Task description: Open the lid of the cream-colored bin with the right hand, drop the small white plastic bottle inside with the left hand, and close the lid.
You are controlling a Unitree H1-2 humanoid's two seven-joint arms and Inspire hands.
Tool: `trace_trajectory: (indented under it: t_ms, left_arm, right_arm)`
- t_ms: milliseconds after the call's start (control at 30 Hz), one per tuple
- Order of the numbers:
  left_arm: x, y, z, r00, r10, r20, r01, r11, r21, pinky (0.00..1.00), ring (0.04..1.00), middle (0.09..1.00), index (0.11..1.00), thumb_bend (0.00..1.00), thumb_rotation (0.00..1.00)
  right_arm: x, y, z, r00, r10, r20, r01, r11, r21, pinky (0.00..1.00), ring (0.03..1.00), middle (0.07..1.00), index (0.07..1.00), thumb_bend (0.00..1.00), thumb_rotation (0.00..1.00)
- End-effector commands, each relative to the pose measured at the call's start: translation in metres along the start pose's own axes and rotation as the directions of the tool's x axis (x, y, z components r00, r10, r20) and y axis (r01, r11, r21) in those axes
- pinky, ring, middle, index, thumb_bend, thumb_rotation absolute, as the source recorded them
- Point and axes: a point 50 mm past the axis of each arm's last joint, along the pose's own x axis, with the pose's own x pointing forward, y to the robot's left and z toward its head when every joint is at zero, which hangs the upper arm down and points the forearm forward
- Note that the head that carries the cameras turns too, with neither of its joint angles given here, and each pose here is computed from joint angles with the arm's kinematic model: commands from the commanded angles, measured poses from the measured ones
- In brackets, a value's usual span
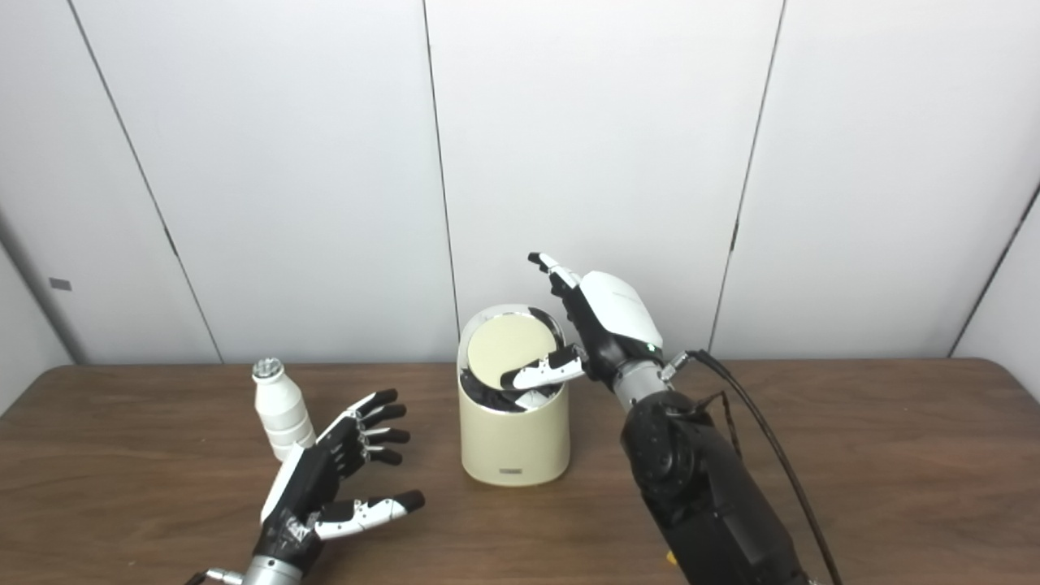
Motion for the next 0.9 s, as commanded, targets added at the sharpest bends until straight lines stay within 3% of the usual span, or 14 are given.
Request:
trace_trajectory:
  t_ms: [0,100,300,433,667,867]
  left_arm:
    - [0.012,0.000,0.016,0.997,-0.001,0.071,0.001,1.000,0.005,0.63,0.724,0.819,0.873,0.79,0.04]
    - [0.012,0.000,0.016,0.997,-0.004,0.072,0.004,1.000,-0.003,0.63,0.725,0.821,0.874,0.79,0.02]
    - [0.011,0.001,0.017,0.998,-0.003,0.068,0.004,1.000,-0.003,0.63,0.726,0.821,0.876,0.79,0.03]
    - [0.011,0.001,0.017,0.997,-0.004,0.073,0.004,1.000,-0.001,0.63,0.730,0.828,0.874,0.79,0.03]
    - [0.011,0.001,0.018,0.998,-0.001,0.065,0.000,1.000,0.004,0.64,0.734,0.827,0.875,0.79,0.04]
    - [0.011,0.002,0.017,0.998,-0.001,0.064,0.001,1.000,-0.007,0.64,0.737,0.826,0.879,0.79,0.03]
  right_arm:
    - [0.011,-0.019,0.015,0.997,-0.047,0.055,0.050,0.998,-0.046,0.66,0.823,0.908,0.928,0.93,0.23]
    - [0.012,-0.019,0.017,0.999,-0.030,0.043,0.033,0.996,-0.078,0.66,0.821,0.906,0.925,0.92,0.24]
    - [0.013,-0.021,0.023,0.997,0.074,-0.020,-0.076,0.982,-0.171,0.72,0.874,0.950,0.936,0.91,0.23]
    - [0.010,-0.024,0.023,0.995,0.091,-0.032,-0.095,0.979,-0.181,0.71,0.865,0.940,0.926,0.93,0.22]
    - [-0.003,-0.041,0.022,1.000,-0.016,0.011,0.016,1.000,-0.011,0.68,0.847,0.899,0.897,0.88,0.29]
    - [-0.029,-0.046,0.009,0.995,-0.100,-0.023,0.103,0.978,0.181,0.72,0.860,0.898,0.891,0.85,0.33]
